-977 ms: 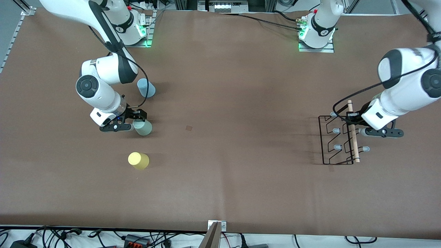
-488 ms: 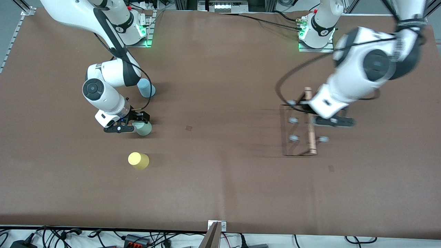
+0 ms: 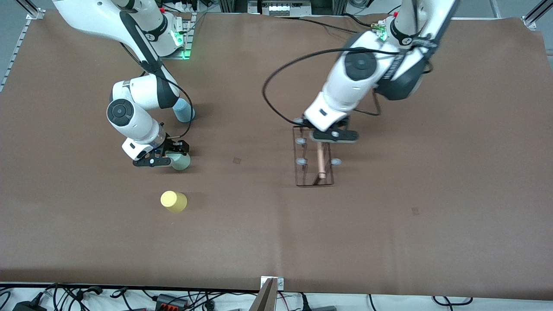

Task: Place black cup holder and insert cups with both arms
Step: 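Slide the holder toward the table middle while the right gripper grasps the mint cup, then release the holder with the left gripper while the right gripper carries the cup over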

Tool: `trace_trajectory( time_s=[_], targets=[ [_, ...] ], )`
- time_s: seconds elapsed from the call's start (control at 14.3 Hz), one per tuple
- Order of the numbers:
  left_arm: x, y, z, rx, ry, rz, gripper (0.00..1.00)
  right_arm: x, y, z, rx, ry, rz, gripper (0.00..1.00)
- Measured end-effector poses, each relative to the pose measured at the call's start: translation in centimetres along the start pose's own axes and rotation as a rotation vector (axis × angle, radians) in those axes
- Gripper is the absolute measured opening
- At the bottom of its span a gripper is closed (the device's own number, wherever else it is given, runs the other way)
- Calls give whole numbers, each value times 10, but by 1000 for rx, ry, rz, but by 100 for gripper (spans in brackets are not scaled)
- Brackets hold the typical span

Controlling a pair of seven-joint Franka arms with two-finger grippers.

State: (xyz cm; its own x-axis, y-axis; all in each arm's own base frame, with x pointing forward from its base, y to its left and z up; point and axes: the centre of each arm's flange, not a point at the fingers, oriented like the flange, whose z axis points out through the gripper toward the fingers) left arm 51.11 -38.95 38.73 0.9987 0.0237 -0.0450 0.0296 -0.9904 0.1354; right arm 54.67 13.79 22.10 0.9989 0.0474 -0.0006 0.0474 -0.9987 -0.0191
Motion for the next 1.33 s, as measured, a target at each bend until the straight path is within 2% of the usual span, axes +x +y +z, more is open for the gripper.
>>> trace_trajectory(
  time_s=[0.07,0.28,0.42,0.63,0.7,0.84,0.98,1.12,1.26,1.33],
  targets=[
    [-4,10,7,-3,-4,0,16,1,0,-2,1,4,1,66],
    [-11,33,20,-8,-17,-5,16,1,-1,-3,1,6,0,66],
    [-18,44,37,30,-13,-2,16,6,-2,-16,1,12,-5,66],
    [-19,55,55,82,19,-14,16,19,-2,-63,-4,9,-57,66],
    [-16,56,55,81,24,-16,21,22,0,-82,-5,17,-71,66],
    [-10,58,44,67,44,-23,38,25,3,-117,-8,27,-76,66],
    [-5,59,26,62,59,-28,56,26,2,-144,-11,9,-73,66],
    [0,49,-8,99,53,-32,75,24,-5,-171,-10,-33,-32,66],
    [14,18,-57,156,26,-5,95,16,-42,-202,17,-63,38,66],
    [24,-3,-81,180,7,10,100,9,-71,-217,27,-65,78,66]
  ],
)
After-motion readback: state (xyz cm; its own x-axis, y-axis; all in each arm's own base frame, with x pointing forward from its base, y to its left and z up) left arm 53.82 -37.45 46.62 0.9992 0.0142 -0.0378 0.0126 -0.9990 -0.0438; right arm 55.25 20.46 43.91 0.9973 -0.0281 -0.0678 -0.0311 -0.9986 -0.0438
